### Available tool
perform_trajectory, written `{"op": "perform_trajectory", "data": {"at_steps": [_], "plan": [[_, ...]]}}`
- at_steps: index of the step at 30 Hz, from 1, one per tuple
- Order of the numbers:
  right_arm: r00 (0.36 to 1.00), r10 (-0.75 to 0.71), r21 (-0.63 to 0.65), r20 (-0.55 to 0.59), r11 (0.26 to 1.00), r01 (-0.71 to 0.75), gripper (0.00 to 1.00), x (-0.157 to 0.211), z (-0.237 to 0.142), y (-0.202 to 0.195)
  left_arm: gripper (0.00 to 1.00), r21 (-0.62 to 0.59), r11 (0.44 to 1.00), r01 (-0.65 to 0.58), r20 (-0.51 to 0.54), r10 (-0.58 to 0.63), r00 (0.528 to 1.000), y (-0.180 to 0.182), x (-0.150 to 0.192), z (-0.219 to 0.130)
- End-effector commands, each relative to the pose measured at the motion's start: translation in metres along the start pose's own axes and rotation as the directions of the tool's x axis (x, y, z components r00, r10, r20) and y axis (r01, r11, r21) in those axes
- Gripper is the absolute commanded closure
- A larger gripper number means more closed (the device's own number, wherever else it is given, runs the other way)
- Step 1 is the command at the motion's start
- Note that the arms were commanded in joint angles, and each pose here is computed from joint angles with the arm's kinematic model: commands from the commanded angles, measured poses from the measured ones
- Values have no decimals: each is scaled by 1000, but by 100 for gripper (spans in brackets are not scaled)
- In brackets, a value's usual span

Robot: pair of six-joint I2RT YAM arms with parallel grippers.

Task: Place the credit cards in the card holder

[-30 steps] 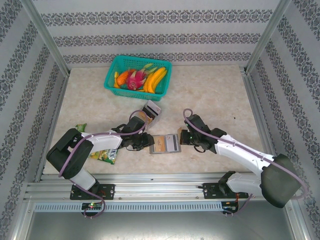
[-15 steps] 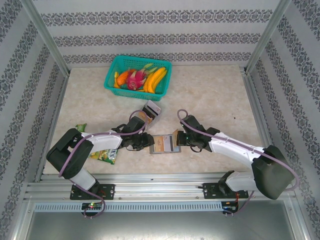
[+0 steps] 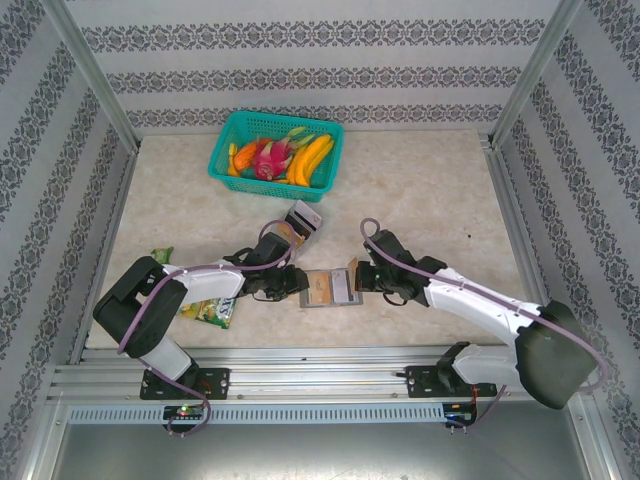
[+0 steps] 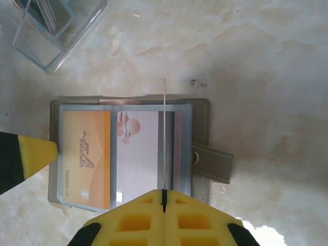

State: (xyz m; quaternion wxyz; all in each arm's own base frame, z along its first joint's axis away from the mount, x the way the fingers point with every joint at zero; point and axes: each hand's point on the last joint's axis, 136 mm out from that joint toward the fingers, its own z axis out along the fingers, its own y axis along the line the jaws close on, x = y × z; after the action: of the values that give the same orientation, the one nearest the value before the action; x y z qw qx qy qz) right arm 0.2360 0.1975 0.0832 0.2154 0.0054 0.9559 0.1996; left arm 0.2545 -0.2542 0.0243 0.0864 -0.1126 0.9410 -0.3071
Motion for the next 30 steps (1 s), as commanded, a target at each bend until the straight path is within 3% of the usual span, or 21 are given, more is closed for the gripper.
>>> {"op": "perform_trajectory", "data": {"at_steps": [1,21,30], "plan": [[1000,-20,52,20,998,18,100,-4,-10,-11,70,7,1000,-27,11,26,1000,-8,-1,1],[999,-21,89,-39,996,25,100,15,15,-23,70,5,1000,-22,14,22,1000,-7,-1,1],[999,-52,78,5,996,51,100,1,-3,-12,71,1,1000,-24,14,24,1000,-6,-1,-1]]}}
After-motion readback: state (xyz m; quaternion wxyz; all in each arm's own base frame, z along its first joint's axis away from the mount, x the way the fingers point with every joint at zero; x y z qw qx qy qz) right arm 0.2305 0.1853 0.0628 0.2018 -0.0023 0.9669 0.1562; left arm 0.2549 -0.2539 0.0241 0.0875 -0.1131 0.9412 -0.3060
